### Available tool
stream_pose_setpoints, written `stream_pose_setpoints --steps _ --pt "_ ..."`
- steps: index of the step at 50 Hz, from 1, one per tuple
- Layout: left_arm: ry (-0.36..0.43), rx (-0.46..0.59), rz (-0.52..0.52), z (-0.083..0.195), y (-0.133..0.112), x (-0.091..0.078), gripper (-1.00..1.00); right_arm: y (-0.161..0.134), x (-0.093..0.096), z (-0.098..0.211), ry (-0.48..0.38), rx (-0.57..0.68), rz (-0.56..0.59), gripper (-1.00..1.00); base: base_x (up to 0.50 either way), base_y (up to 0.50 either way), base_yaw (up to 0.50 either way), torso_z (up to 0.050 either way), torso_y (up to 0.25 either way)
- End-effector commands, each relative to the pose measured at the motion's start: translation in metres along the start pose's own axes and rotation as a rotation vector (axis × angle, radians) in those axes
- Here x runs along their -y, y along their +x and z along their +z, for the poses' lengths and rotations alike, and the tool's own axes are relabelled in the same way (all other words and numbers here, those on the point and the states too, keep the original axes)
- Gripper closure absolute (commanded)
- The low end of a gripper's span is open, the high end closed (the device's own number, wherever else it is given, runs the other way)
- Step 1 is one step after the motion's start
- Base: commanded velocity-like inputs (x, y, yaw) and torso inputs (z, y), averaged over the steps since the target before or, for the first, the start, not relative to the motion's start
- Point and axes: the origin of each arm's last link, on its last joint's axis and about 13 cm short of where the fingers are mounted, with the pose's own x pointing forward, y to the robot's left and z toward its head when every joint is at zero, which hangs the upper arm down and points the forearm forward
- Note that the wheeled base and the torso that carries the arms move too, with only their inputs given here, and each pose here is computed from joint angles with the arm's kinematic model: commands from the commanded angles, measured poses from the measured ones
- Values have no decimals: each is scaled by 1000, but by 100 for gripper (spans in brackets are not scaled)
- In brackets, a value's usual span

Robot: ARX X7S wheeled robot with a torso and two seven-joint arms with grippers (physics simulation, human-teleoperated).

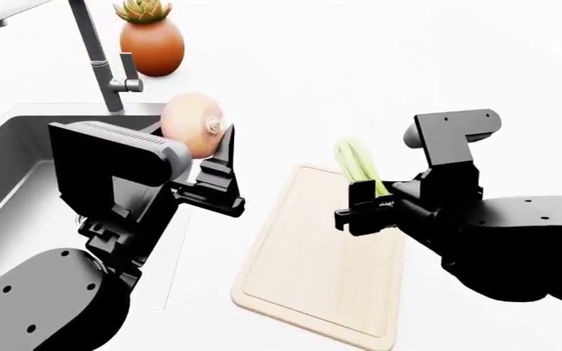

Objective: Pick the vegetables from the sink and place them on the cutting board.

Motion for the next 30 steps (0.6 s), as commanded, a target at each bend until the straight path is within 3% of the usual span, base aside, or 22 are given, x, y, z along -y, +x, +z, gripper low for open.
stream_pose_setpoints --steps 1,30 --pt "-8 14 7 3 0 0 100 7 3 -5 17 -38 5 100 0 0 0 0 0" --pt "-13 11 5 1 0 1 100 26 6 -30 50 -121 20 100 0 0 0 1 1"
